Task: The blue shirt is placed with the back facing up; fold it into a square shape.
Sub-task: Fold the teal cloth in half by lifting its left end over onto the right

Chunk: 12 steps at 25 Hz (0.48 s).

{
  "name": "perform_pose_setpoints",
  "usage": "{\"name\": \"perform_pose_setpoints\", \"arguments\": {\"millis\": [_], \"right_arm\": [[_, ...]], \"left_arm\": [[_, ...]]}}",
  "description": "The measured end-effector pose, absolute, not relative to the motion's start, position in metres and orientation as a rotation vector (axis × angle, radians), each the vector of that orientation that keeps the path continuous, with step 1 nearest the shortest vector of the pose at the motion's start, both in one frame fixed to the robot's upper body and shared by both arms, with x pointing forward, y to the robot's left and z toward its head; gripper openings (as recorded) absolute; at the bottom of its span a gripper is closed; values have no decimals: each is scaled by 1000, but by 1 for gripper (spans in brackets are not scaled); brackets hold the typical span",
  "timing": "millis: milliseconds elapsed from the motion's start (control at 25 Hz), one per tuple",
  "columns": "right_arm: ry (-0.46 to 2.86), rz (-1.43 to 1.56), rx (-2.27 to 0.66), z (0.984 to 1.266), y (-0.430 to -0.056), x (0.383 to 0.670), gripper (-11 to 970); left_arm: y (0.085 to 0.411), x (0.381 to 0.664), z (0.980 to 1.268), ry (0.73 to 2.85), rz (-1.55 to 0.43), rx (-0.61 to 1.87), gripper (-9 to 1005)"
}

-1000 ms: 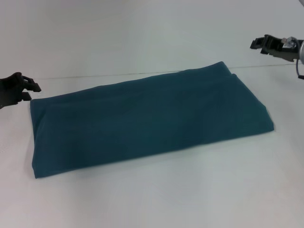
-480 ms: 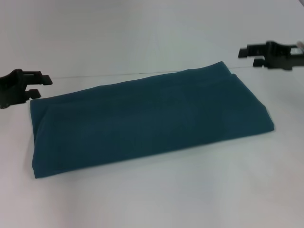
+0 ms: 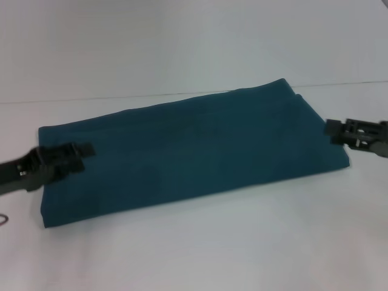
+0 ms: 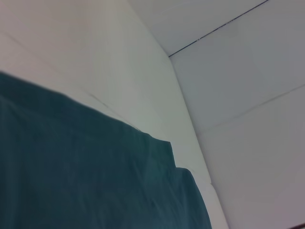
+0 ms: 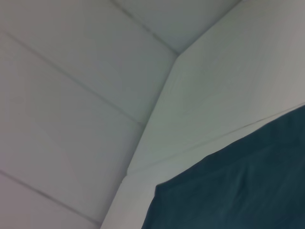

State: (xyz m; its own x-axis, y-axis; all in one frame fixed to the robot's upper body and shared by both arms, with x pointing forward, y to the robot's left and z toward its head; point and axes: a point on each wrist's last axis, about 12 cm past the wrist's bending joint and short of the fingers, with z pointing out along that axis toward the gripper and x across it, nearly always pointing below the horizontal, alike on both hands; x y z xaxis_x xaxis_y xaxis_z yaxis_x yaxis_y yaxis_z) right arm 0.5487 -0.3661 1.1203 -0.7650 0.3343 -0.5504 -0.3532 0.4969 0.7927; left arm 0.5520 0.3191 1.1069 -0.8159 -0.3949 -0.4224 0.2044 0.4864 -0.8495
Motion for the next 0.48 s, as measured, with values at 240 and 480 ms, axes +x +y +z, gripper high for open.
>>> {"name": "perform_pose_setpoints", "arguments": {"millis": [240,480], "right_arm": [[2021,1259,109,1108,-379,539,831],[2023,1201,164,1102,-375,549,907]], "left_arm": [[323,550,1090,2095,-1360,-326,664],[333,556,1074,2084,-1323,-618,773]]}}
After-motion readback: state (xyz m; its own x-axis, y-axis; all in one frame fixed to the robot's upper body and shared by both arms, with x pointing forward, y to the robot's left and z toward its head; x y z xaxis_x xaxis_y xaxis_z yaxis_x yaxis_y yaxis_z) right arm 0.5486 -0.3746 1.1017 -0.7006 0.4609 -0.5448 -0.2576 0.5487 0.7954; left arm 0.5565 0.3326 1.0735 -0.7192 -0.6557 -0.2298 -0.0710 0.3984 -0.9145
